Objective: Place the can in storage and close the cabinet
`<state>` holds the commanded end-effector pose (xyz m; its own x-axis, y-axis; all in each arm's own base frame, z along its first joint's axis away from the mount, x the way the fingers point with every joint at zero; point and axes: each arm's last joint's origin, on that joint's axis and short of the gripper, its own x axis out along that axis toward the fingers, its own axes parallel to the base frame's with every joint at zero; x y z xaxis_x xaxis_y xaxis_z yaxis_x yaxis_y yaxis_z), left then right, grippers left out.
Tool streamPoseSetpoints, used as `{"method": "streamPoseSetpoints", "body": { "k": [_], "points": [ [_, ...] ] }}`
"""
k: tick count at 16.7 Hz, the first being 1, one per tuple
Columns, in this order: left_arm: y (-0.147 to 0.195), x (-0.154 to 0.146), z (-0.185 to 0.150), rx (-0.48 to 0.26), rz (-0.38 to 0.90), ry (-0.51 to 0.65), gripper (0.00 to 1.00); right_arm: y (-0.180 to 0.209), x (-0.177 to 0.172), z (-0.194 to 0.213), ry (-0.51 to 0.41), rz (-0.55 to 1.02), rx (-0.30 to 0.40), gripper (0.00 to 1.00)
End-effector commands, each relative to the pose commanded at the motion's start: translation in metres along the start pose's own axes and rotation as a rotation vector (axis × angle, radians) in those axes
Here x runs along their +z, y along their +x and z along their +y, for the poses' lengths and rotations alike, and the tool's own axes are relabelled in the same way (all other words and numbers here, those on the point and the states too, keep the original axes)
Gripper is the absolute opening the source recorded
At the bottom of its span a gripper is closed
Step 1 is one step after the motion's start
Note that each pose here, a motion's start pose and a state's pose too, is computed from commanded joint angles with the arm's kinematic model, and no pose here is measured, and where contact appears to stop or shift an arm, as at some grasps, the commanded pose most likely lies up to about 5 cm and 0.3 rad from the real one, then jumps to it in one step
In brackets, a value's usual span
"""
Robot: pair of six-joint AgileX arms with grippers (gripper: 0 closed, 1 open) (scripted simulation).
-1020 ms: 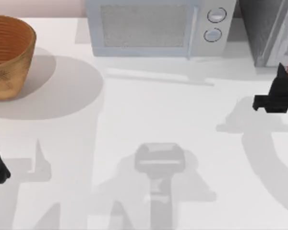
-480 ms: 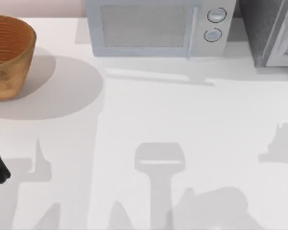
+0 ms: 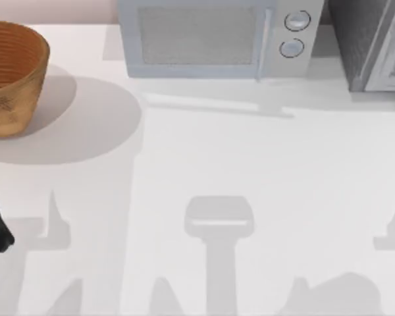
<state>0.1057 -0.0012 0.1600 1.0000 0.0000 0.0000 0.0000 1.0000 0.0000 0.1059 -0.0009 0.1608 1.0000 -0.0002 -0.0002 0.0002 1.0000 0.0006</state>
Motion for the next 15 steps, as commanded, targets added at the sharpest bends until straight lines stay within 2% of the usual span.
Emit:
{"method": "streamPoseSetpoints", "body": {
  "k": [6,9,12,15],
  "points": [
    [0.000,0.000,0.000,0.000,0.000,0.000,1.00,0.000,0.000,0.000,0.002,0.000,0.002,0.00],
    [0.000,0.000,0.000,0.000,0.000,0.000,1.00,0.000,0.015,0.001,0.002,0.021,0.001,0.00],
    [0.000,0.000,0.000,0.000,0.000,0.000,1.00,0.004,0.053,0.003,0.000,0.051,-0.001,0.00],
    [0.000,0.000,0.000,0.000,0.000,0.000,1.00,0.014,0.114,0.006,-0.002,0.054,-0.002,0.00]
  ]
}}
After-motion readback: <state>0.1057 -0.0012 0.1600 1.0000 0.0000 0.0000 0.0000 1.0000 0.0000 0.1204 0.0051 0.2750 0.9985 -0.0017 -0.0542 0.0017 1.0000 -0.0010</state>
